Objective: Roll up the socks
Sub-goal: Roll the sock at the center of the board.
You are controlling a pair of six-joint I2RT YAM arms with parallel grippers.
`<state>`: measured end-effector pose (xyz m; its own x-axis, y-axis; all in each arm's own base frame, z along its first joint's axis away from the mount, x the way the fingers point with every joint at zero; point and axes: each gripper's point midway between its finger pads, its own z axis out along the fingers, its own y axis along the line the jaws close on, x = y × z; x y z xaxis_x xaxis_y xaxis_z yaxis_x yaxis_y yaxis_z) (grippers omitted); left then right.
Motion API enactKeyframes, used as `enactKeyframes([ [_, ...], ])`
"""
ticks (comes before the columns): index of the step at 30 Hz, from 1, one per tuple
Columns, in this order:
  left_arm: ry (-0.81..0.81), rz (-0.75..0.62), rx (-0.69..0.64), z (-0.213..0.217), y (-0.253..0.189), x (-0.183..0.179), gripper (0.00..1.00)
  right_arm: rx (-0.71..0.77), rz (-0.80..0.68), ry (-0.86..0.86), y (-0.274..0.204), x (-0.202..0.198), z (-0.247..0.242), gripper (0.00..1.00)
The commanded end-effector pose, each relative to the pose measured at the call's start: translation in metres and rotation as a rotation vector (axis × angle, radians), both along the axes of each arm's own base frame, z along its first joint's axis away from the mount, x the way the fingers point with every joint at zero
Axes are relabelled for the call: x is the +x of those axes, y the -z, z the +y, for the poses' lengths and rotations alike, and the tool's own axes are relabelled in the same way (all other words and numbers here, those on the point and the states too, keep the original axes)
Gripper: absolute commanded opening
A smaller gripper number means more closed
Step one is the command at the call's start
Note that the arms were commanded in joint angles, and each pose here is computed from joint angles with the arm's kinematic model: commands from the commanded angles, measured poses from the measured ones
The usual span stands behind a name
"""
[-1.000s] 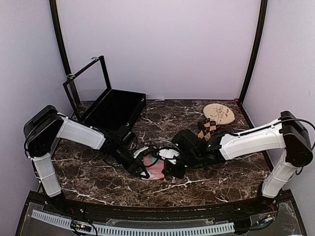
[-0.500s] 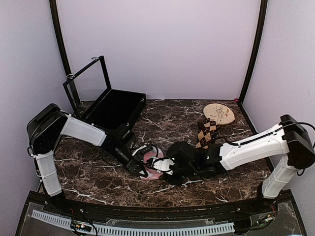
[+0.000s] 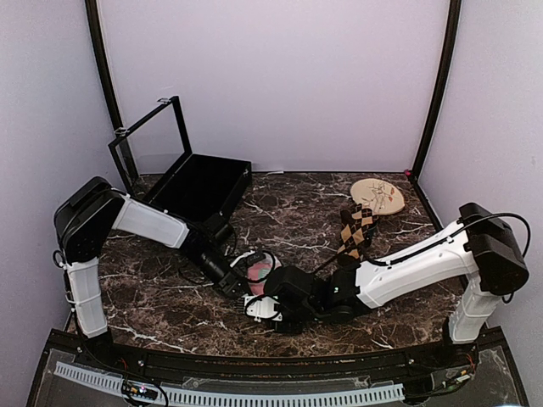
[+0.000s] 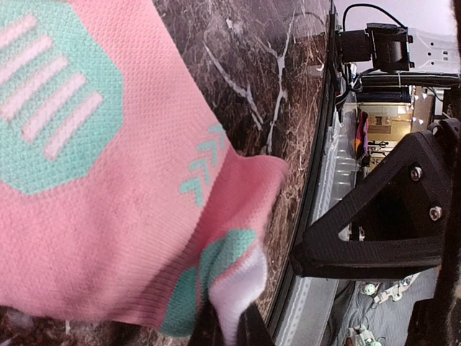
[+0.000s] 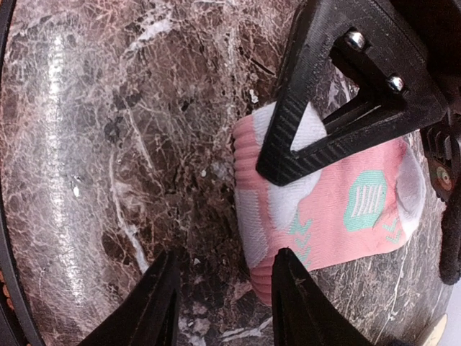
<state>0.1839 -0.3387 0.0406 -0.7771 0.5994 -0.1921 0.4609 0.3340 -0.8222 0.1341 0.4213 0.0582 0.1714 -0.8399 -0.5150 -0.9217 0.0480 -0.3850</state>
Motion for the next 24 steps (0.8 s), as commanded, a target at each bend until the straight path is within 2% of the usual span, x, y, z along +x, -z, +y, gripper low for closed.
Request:
enactKeyframes([
  [1, 0.013, 0.042, -0.009, 0.001, -0.003, -0.003, 0.0, -0.021, -0.064, -0.02, 0.0, 0.002, 0.006, 0.41],
  [15, 0.037, 0.073, -0.015, 0.0, -0.004, -0.005, 0.0, -0.082, -0.152, -0.052, 0.013, 0.012, 0.009, 0.4],
  [24, 0.049, 0.092, -0.023, 0.0, -0.003, -0.007, 0.0, -0.106, -0.152, -0.064, 0.022, 0.016, 0.009, 0.37],
])
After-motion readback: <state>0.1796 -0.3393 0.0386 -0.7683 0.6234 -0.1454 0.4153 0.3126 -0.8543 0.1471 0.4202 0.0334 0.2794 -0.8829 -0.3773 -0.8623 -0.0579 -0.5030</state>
